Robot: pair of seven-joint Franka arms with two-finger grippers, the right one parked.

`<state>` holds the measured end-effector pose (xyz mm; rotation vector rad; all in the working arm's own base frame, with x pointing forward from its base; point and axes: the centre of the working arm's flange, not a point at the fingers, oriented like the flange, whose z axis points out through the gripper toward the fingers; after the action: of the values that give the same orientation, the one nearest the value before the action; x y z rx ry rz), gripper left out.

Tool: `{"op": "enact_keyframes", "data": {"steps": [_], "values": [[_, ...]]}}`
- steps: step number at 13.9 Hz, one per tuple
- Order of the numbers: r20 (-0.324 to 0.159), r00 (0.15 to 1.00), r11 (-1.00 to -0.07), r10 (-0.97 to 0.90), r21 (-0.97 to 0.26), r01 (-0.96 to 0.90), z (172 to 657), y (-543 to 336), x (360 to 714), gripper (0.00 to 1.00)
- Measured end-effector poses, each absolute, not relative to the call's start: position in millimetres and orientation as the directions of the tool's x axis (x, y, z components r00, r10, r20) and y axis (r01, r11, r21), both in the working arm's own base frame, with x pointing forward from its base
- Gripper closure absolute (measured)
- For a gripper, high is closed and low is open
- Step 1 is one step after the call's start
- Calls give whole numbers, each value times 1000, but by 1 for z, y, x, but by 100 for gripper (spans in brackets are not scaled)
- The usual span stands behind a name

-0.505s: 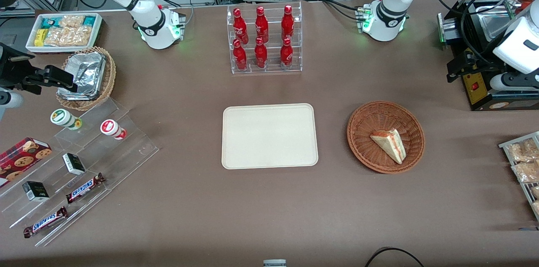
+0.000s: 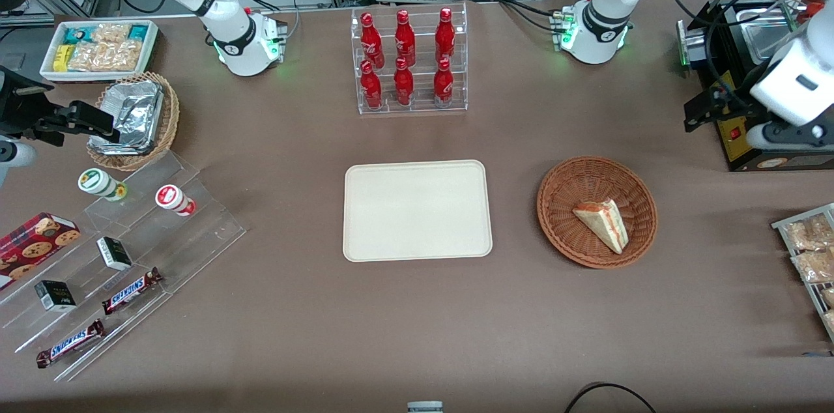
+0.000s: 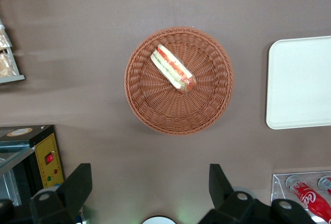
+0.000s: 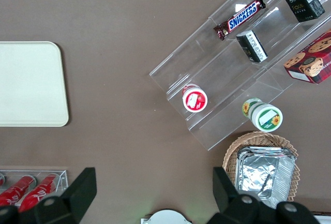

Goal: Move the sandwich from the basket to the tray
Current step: 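Move the left gripper from rest toward the wicker basket, then lower the open left gripper onto the wrapped sandwich in the basket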

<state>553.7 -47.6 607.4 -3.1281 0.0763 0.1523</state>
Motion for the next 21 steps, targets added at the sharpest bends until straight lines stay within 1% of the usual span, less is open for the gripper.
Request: {"op": "enact_keyframes", "data": {"steps": [2,4,8,10,11,13,15,21], "values": [[-96,994,-999,-44,-6,-45,573,-49,569,0],[-74,997,-1000,-6,-7,-7,534,-50,578,0],[-8,991,-991,136,-1,136,462,-52,582,0],[35,975,-976,217,15,217,428,-60,581,0],[48,961,-962,272,24,271,411,-64,578,0],[51,921,-922,387,38,385,380,-73,573,0],[45,887,-888,460,48,458,354,-83,569,0],[-17,864,-864,503,20,504,290,-90,561,0]]}}
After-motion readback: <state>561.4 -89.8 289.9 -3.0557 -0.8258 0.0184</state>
